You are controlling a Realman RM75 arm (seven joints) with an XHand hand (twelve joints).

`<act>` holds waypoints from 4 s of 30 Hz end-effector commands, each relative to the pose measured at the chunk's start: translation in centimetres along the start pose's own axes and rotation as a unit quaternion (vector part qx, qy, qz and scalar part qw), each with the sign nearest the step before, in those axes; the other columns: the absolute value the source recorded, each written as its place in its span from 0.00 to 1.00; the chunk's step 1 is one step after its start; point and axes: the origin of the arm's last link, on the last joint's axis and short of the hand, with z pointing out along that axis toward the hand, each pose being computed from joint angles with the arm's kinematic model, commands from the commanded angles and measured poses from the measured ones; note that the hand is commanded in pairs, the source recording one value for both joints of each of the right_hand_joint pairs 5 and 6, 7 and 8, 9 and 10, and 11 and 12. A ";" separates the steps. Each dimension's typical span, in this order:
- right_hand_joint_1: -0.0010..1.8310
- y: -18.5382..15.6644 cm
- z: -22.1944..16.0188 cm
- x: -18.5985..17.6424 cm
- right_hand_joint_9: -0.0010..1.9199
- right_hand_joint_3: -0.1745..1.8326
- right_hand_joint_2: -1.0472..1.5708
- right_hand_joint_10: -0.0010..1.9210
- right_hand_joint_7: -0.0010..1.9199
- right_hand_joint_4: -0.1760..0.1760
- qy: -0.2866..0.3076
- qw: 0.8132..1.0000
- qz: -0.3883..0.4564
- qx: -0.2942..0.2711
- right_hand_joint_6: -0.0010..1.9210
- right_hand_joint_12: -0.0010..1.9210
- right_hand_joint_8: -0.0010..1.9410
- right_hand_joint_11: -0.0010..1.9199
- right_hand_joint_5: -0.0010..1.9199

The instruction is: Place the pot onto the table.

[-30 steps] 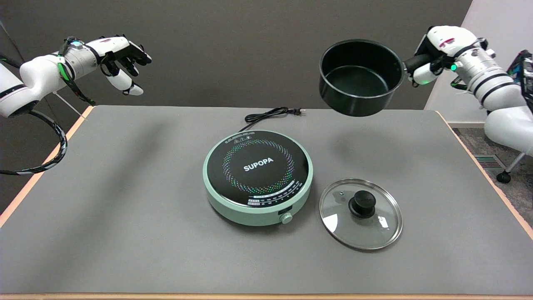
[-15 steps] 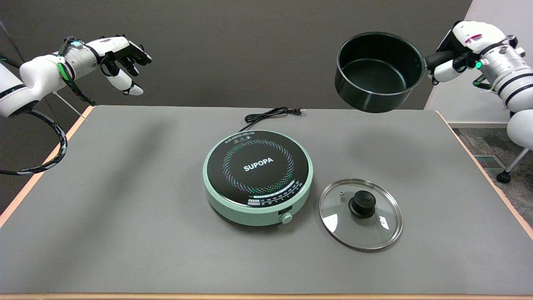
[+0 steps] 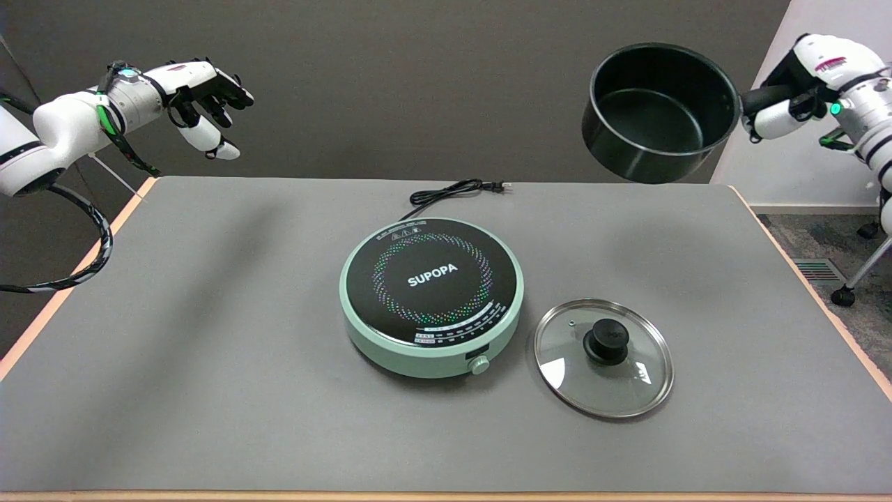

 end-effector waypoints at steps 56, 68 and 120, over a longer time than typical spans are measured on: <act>0.65 9.2 -22.0 -5.0 0.76 0.81 0.48 0.76 0.76 0.21 -0.086 0.981 0.002 -0.172 0.76 0.76 0.75 0.76 0.76; 0.66 9.8 -23.6 -7.0 0.76 0.82 0.47 0.76 0.76 0.21 -0.109 0.976 -0.020 -0.186 0.76 0.76 0.75 0.76 0.76; 0.61 8.8 -20.7 -8.6 0.56 1.00 0.36 0.56 0.56 0.54 -0.159 0.970 -0.133 -0.129 0.56 0.56 0.55 0.56 0.56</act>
